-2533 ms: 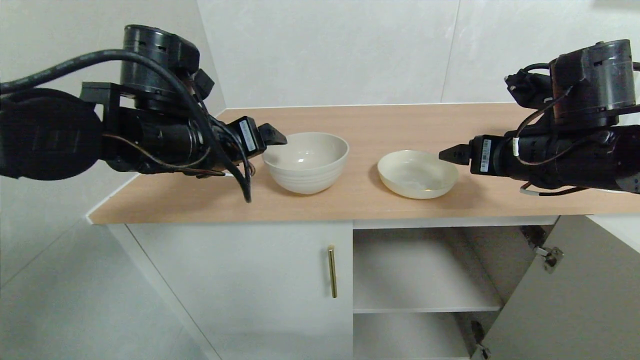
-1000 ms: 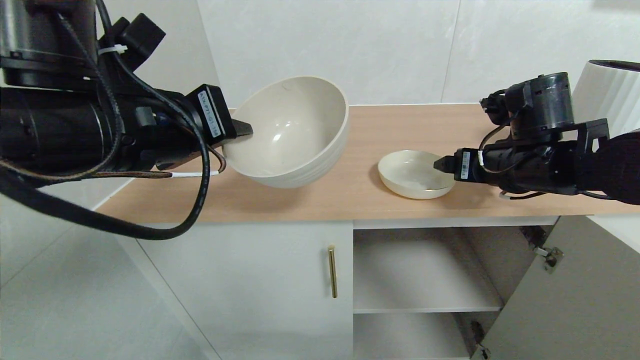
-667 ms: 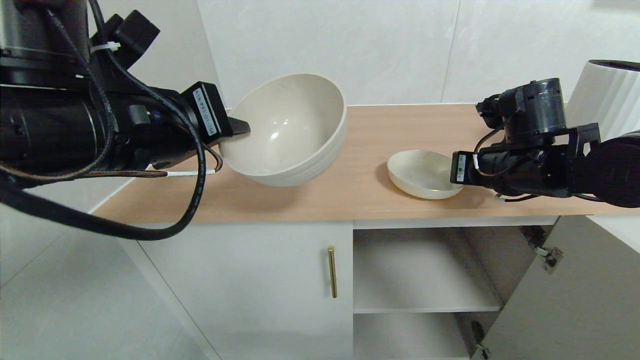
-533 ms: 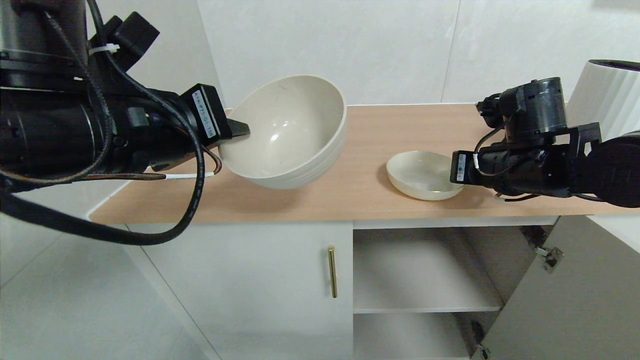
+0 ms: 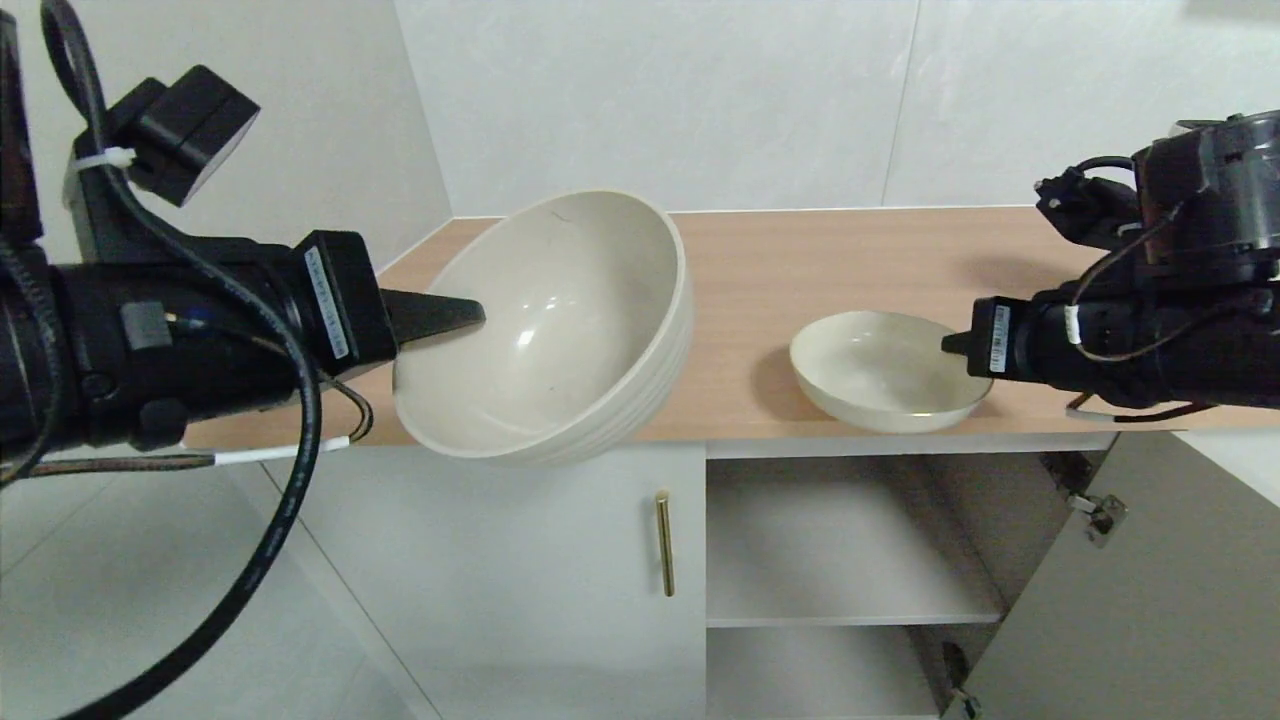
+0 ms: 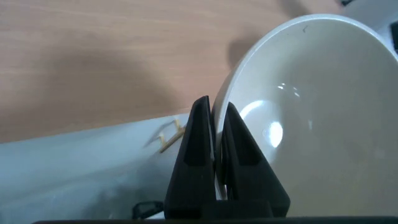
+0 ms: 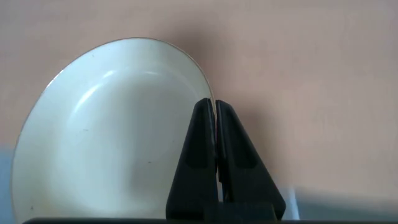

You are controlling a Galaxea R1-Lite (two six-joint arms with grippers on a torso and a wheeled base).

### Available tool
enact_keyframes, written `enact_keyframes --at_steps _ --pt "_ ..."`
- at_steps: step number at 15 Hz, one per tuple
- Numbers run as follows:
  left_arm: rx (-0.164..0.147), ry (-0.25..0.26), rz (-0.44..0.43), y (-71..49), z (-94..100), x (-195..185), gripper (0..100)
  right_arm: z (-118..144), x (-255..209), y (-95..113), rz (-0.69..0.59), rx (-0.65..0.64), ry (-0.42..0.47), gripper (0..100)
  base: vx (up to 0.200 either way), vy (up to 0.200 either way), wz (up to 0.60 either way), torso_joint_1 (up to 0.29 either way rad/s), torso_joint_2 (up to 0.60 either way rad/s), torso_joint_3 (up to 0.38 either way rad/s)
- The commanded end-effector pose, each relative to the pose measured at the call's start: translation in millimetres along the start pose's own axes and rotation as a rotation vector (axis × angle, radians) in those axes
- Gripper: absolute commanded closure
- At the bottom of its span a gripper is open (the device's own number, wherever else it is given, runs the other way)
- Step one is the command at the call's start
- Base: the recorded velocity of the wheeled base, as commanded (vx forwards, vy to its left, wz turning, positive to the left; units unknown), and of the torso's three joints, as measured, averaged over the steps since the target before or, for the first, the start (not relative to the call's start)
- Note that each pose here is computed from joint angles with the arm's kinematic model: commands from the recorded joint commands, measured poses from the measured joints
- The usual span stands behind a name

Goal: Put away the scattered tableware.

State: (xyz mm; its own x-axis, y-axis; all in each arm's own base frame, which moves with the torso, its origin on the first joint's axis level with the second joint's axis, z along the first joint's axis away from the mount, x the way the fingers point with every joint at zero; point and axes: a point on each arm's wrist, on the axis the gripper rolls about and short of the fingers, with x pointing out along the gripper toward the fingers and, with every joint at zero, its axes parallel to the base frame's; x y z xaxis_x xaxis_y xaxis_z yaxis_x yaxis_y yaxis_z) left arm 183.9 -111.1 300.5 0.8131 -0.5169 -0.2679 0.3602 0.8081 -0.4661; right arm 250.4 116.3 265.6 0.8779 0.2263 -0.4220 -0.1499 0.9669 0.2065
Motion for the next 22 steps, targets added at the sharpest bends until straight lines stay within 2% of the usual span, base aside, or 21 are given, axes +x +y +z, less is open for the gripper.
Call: enact_keyframes --at_steps 1,2,4,5,6,9,16,22 --pt "0.000 -0.020 -0.015 6.2 -11.8 -9.3 100 -3.1 -33.0 -6.8 0.019 0.028 -0.001 100 0.000 0.000 0.00 0.000 0.00 0.000" --pt "0.001 -0.025 -0.018 9.7 -17.7 -8.1 100 -7.6 -42.0 -9.3 0.042 0.029 0.021 100 0.000 0.000 0.00 0.000 0.00 0.000" --pt "-0.001 0.000 -0.006 16.2 -29.5 -4.7 100 -15.8 -55.1 -12.9 0.095 0.025 0.070 100 0.000 0.000 0.00 0.000 0.00 0.000" --pt "-0.003 0.033 0.013 22.4 -40.1 -2.6 100 -24.2 -62.7 -16.0 0.124 0.024 0.123 100 0.000 0.000 0.00 0.000 0.00 0.000" --pt "-0.004 0.045 0.020 25.0 -44.9 -3.8 100 -29.3 -64.6 -17.7 0.128 0.025 0.148 100 0.000 0.000 0.00 0.000 0.00 0.000" --pt "-0.012 0.065 0.012 27.0 -47.7 -3.0 100 -45.5 -59.9 -20.2 0.122 0.021 0.212 100 -0.067 0.000 0.00 0.001 0.00 0.002" --pt "-0.010 0.073 0.014 27.5 -48.5 -0.7 100 -47.9 -60.4 -20.2 0.123 0.016 0.214 100 -0.200 0.000 0.00 0.001 0.00 0.002" --pt "-0.009 0.078 0.015 27.9 -49.3 0.2 100 -52.0 -53.7 -20.2 0.131 0.016 0.181 100 0.000 0.000 0.00 0.000 0.00 0.000"
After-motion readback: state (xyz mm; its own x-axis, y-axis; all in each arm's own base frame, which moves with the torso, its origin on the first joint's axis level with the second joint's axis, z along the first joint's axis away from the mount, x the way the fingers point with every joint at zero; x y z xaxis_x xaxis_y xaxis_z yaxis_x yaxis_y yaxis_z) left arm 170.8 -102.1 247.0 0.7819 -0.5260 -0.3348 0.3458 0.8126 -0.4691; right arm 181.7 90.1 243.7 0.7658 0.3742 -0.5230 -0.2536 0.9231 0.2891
